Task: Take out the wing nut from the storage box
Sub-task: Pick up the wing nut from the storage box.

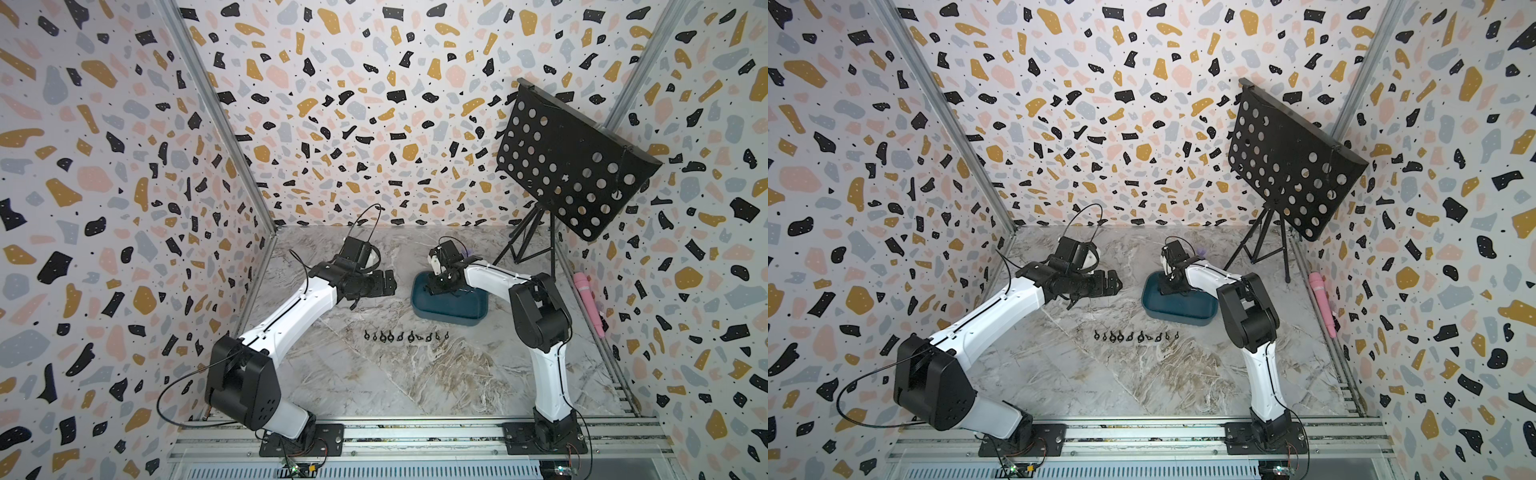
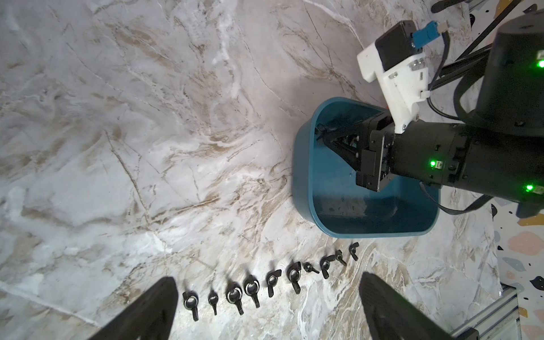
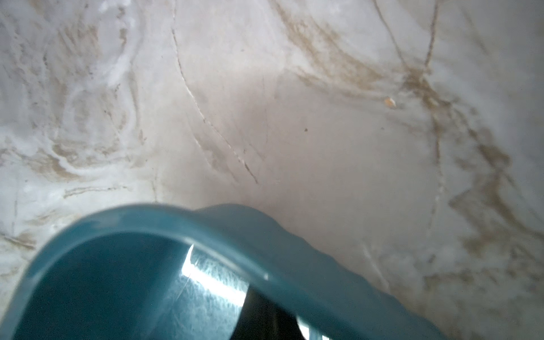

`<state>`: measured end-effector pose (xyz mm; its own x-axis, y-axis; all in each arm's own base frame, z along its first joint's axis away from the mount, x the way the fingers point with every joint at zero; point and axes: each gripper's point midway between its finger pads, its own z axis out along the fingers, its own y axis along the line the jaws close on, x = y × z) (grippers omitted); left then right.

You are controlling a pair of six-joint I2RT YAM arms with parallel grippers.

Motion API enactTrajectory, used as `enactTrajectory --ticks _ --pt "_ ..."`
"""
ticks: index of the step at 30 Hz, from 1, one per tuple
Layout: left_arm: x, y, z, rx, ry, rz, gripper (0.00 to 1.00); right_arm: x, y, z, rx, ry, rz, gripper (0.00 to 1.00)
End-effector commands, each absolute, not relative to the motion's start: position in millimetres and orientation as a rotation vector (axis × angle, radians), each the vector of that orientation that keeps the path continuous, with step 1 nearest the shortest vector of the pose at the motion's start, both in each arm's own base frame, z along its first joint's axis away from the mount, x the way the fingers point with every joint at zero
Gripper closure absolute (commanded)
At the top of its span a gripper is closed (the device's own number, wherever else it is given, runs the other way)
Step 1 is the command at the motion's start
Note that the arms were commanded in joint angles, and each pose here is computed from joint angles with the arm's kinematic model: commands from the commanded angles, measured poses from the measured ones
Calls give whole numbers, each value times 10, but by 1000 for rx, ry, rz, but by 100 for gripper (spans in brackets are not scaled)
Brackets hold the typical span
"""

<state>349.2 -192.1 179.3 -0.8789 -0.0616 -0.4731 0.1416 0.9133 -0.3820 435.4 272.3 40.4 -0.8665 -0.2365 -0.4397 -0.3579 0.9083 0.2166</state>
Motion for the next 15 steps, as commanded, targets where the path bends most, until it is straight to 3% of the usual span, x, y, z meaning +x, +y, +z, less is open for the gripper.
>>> enactTrajectory --ticks 1,11,15 --pt "3505 -1932 1898 57 2556 -596 0 4260 2706 743 -414 2615 444 100" --pt "3454 -1943 1922 48 2553 -630 0 4106 2639 932 -380 2591 475 100" --pt "3429 -1933 1931 43 2550 -633 0 4114 2624 846 -360 2616 455 80"
